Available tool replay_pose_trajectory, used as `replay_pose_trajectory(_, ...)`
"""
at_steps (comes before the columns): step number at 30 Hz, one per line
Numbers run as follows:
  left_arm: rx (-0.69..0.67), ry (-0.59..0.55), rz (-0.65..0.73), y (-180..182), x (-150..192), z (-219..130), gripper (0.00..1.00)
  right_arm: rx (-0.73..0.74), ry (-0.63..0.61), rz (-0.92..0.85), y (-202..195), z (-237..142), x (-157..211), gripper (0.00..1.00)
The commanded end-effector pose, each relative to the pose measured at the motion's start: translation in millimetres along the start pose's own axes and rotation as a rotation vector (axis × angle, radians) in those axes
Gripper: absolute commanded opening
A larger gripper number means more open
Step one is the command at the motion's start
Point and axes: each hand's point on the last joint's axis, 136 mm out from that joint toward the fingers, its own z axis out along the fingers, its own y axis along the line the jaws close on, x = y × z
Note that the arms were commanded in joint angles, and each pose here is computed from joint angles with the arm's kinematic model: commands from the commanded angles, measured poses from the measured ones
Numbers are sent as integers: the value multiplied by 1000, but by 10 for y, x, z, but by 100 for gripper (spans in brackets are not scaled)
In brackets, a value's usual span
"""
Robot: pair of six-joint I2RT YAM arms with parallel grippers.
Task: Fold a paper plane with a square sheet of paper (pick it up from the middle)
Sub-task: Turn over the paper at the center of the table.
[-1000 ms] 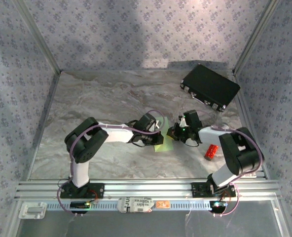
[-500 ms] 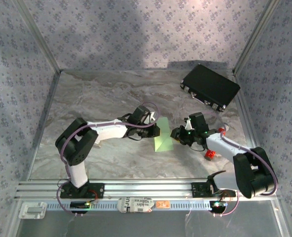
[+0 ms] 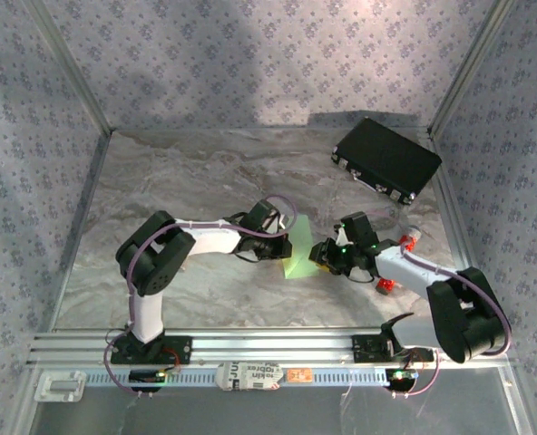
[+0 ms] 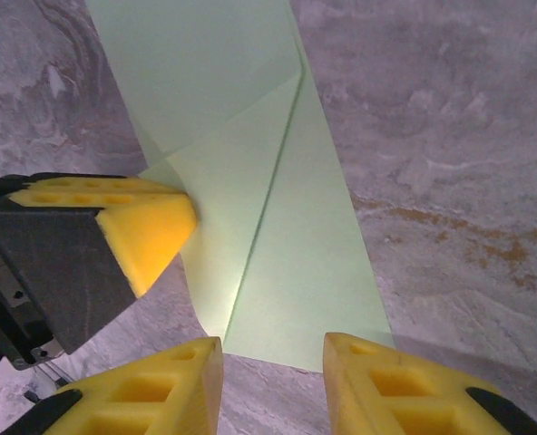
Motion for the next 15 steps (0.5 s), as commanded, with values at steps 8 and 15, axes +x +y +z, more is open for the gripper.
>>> replay_pose_trajectory(8, -21, 16, 14, 94, 85, 14, 8, 89, 47, 13, -113, 106, 110, 38)
replay_pose_trajectory(15, -16, 18, 14, 81, 76, 20, 8, 95, 54, 7, -92, 179, 90, 41)
